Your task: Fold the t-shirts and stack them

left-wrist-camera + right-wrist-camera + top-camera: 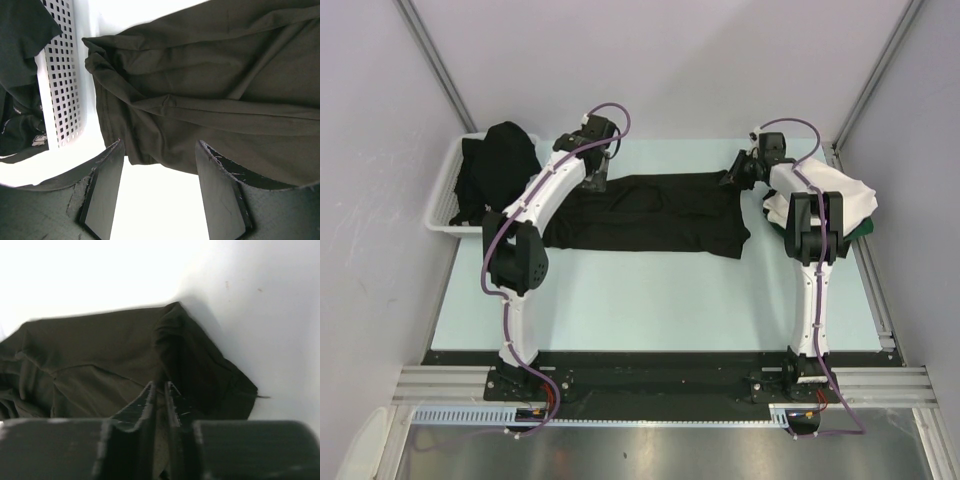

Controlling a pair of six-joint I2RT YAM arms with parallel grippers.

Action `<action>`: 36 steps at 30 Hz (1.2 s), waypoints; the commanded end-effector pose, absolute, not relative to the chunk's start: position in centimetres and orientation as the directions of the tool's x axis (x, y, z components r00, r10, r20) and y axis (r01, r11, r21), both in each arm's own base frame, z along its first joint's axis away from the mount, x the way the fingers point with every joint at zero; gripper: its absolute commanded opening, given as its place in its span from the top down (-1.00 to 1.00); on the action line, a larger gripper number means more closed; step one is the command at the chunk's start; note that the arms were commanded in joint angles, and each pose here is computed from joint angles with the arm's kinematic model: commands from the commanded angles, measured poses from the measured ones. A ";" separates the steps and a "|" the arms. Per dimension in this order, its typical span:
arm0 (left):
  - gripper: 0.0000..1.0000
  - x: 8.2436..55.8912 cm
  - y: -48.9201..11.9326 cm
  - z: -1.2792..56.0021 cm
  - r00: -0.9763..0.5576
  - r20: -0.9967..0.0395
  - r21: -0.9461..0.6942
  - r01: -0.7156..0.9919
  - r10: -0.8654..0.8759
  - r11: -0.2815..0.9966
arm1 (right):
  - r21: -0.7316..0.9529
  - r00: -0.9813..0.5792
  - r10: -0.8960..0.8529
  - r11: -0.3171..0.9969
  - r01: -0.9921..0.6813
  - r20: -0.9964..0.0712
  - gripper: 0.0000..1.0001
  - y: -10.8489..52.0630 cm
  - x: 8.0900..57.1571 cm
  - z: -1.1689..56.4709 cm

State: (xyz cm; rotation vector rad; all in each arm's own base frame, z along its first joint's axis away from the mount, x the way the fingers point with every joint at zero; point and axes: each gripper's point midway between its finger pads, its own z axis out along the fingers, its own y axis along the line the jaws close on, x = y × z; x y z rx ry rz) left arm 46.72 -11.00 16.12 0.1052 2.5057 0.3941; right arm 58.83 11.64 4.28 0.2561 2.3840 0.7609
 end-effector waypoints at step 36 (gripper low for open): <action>-0.29 45.9 -11.5 17.9 -0.796 -0.586 0.285 -0.029 0.150 0.958 | 0.614 -0.763 0.384 0.789 -0.022 -0.520 0.44 10.6 60.6 6.7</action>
